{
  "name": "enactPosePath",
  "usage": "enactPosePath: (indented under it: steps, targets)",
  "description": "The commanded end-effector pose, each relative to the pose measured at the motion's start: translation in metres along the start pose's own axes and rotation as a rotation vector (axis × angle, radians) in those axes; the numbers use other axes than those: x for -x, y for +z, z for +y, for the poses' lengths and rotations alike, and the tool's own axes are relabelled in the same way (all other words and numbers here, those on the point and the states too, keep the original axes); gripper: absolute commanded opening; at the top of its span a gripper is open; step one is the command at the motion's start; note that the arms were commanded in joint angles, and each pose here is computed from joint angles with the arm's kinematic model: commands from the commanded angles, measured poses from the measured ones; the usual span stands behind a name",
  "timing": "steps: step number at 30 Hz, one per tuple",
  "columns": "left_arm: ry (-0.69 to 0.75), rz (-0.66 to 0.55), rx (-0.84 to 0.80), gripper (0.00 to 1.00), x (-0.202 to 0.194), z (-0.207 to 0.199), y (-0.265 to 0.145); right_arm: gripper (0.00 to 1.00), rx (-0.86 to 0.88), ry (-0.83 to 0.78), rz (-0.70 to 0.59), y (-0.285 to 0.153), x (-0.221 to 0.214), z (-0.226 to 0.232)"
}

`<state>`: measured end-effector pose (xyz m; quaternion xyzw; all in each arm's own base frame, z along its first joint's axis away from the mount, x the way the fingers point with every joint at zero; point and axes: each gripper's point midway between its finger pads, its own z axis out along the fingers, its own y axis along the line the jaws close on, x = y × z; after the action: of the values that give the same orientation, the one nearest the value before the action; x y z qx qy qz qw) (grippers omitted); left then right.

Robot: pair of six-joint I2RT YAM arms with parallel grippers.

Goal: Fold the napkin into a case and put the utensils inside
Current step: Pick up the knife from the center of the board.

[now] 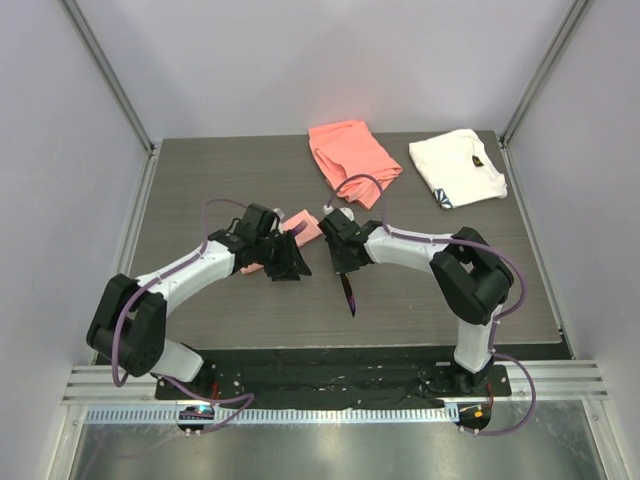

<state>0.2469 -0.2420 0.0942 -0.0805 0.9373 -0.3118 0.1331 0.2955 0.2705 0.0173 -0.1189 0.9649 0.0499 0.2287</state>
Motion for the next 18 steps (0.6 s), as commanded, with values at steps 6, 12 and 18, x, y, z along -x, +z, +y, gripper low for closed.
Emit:
enactPosePath:
  steps: [6,12,18]
  targets:
    - [0.016,-0.003,-0.131,0.43,0.001,-0.031,0.011,0.01,0.291,0.231,-0.009,-0.006,0.001,-0.004]
    - [0.036,0.041,-0.111,0.44,-0.01,-0.035,0.037,0.01,0.356,0.289,-0.012,-0.01,0.002,-0.007]
    - [0.074,0.072,-0.141,0.51,-0.019,-0.055,0.054,0.01,0.407,0.387,-0.024,-0.011,0.004,-0.017]
